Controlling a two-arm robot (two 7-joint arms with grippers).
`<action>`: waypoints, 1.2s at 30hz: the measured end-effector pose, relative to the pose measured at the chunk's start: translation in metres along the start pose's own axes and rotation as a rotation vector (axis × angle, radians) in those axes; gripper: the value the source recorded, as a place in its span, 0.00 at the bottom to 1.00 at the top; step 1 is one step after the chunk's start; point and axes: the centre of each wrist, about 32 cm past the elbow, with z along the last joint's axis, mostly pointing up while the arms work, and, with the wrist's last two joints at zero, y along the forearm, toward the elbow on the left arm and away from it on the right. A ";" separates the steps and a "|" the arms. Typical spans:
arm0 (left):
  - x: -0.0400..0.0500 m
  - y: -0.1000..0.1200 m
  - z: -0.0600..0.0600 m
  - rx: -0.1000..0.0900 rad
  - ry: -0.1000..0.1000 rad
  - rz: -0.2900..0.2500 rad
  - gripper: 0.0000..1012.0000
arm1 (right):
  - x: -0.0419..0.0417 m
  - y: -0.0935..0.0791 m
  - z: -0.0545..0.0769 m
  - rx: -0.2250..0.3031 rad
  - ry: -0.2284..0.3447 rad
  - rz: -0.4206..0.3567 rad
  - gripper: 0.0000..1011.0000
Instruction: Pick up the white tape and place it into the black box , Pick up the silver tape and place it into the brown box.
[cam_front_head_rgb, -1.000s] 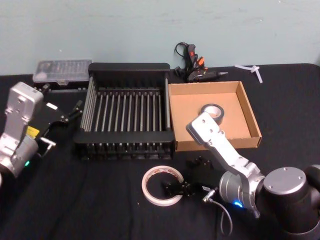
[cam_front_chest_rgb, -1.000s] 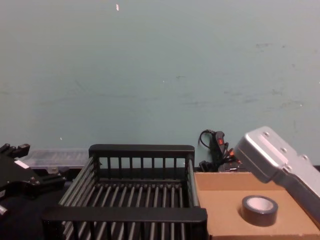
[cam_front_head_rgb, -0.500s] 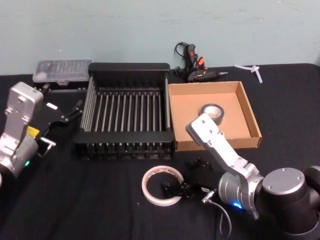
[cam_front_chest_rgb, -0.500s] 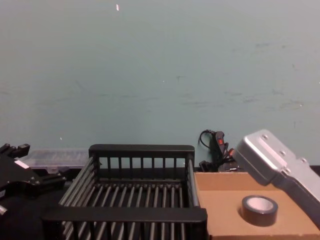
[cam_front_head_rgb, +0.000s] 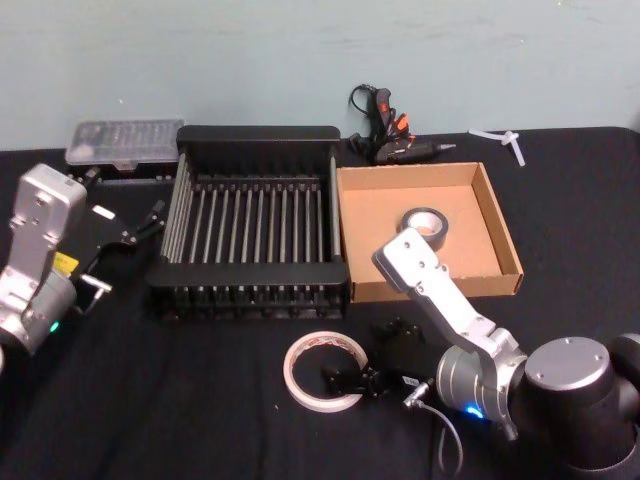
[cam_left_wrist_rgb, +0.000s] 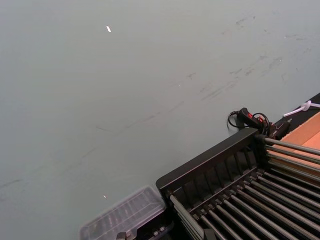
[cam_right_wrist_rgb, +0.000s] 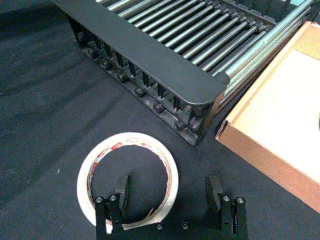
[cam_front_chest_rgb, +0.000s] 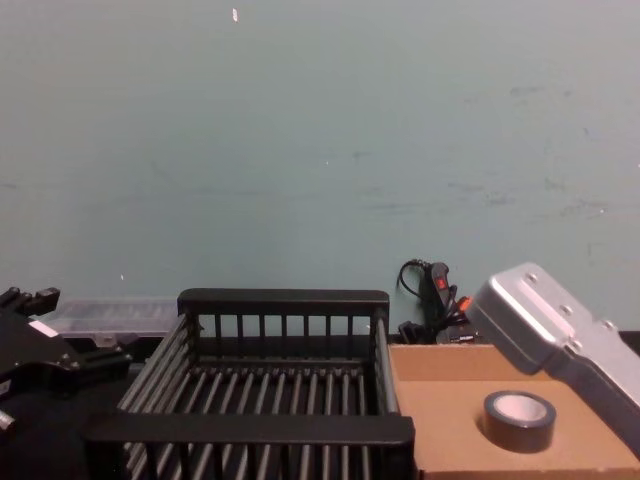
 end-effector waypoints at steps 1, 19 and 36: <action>0.0000 0.000 0.000 0.000 0.000 0.000 0.99 | 0.0000 0.000 0.000 0.000 0.000 0.000 0.99; 0.0000 0.000 0.000 0.000 0.000 0.000 0.99 | -0.0006 0.001 0.002 0.007 -0.004 0.008 0.99; 0.0000 0.000 0.000 0.000 0.000 0.000 0.99 | -0.0034 0.004 0.004 0.012 -0.013 0.027 0.99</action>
